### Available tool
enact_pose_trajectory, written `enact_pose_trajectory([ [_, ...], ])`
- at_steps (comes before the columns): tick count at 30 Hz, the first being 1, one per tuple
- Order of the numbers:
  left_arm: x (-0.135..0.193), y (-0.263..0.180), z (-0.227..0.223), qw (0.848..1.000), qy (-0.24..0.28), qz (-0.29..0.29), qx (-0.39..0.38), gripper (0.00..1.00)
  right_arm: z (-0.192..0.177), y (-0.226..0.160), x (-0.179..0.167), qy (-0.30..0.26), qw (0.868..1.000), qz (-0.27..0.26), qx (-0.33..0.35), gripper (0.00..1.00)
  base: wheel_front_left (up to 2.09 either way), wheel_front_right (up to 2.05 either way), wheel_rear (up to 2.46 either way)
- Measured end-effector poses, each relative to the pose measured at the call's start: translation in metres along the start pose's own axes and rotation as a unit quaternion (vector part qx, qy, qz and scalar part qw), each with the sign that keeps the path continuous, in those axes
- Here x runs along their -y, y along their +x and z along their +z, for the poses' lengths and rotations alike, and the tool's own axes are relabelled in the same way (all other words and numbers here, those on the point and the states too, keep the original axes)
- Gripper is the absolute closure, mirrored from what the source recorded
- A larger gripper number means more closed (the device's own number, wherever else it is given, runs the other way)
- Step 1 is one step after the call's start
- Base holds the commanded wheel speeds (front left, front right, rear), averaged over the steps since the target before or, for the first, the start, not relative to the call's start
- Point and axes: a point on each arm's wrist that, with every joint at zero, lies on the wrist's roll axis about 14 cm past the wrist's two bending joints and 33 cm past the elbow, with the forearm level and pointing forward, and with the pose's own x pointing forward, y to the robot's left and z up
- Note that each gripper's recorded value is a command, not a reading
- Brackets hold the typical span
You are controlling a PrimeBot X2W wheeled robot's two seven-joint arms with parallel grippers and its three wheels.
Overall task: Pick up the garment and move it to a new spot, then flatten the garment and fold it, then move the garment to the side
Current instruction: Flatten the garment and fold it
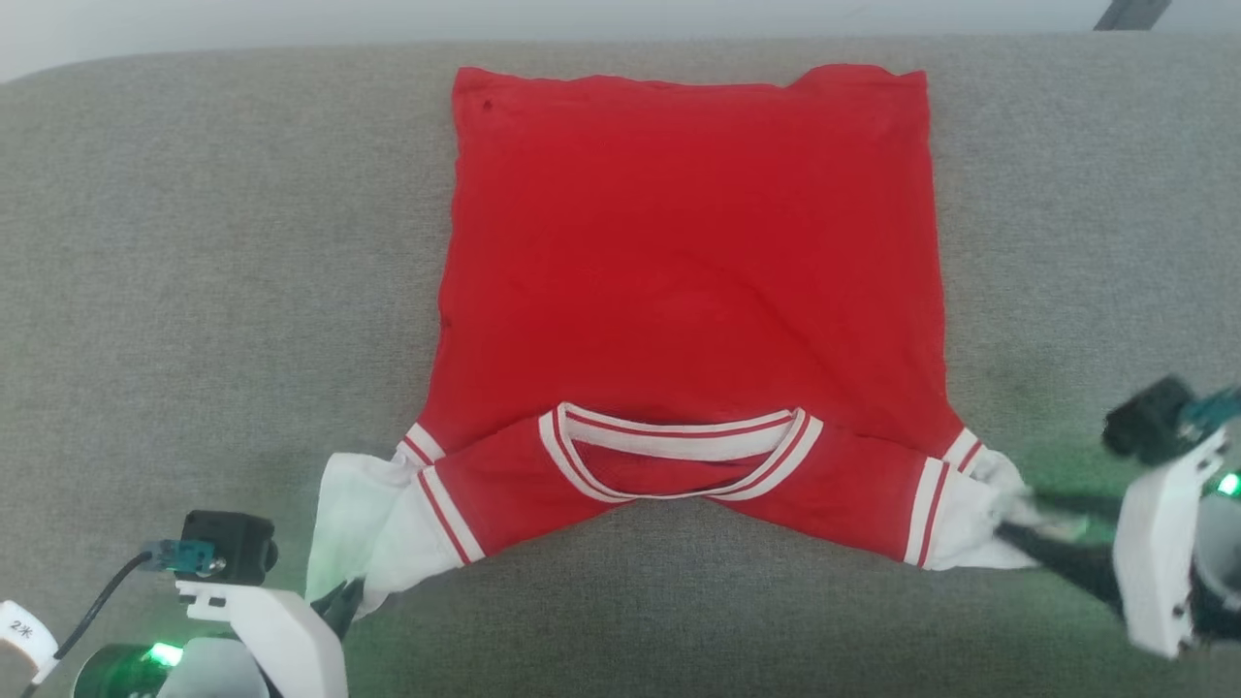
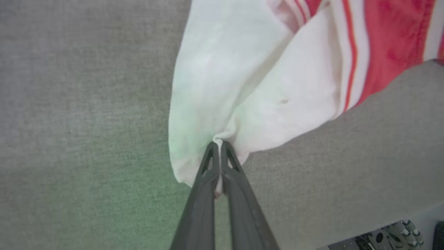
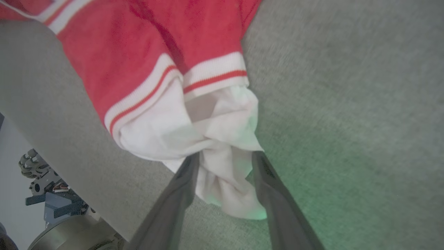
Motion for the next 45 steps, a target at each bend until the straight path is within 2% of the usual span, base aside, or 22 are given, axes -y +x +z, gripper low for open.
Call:
enact_pose_trajectory([
  [4,0.010,0.003,0.016,0.999,0.010,-0.015,0.037,1.00,0.044,-0.009,0.011,-0.022,0.998,-0.016,0.057,0.00,0.00,0.00,0.00],
  [9,0.020,0.012,0.034,0.997,0.012,-0.030,0.069,1.00,0.102,-0.011,0.035,-0.031,0.989,-0.051,0.133,0.00,0.00,0.00,0.00],
  [15,0.030,0.028,0.048,0.995,0.006,-0.040,0.089,1.00,0.166,0.008,0.061,-0.025,0.976,-0.089,0.197,0.00,0.00,0.00,0.00],
  [19,0.033,0.036,0.051,0.995,0.005,-0.044,0.091,1.00,0.191,0.024,0.073,-0.016,0.972,-0.104,0.208,0.00,0.00,0.00,0.00],
  [23,0.036,0.045,0.052,0.994,-0.001,-0.052,0.091,1.00,0.212,0.054,0.087,0.002,0.974,-0.120,0.190,0.00,0.00,0.00,0.00],
  [28,0.032,0.053,0.049,0.995,-0.013,-0.051,0.090,1.00,0.219,0.100,0.096,0.035,0.982,-0.127,0.133,0.00,0.00,0.00,0.00],
  [32,0.029,0.058,0.046,0.994,-0.025,-0.050,0.091,1.00,0.210,0.133,0.102,0.061,0.987,-0.135,0.069,0.00,0.00,0.00,0.00],
  [38,0.020,0.061,0.039,0.994,-0.043,-0.043,0.091,1.00,0.196,0.167,0.101,0.121,0.984,-0.127,-0.023,0.00,0.00,0.00,0.00],
  [39,0.019,0.062,0.038,0.994,-0.046,-0.042,0.091,1.00,0.194,0.170,0.099,0.127,0.983,-0.124,-0.038,0.14,0.00,0.00,0.00],
  [40,0.018,0.062,0.037,0.994,-0.049,-0.041,0.092,1.00,0.193,0.172,0.098,0.126,0.983,-0.122,-0.050,0.65,0.00,0.00,0.00],
  [41,0.017,0.062,0.037,0.994,-0.050,-0.041,0.091,1.00,0.192,0.174,0.096,0.120,0.983,-0.124,-0.059,1.00,0.00,0.00,0.00],
  [45,0.015,0.064,0.037,0.993,-0.054,-0.039,0.097,1.00,0.192,0.173,0.089,0.104,0.985,-0.119,-0.073,1.00,0.00,0.00,0.00],
])
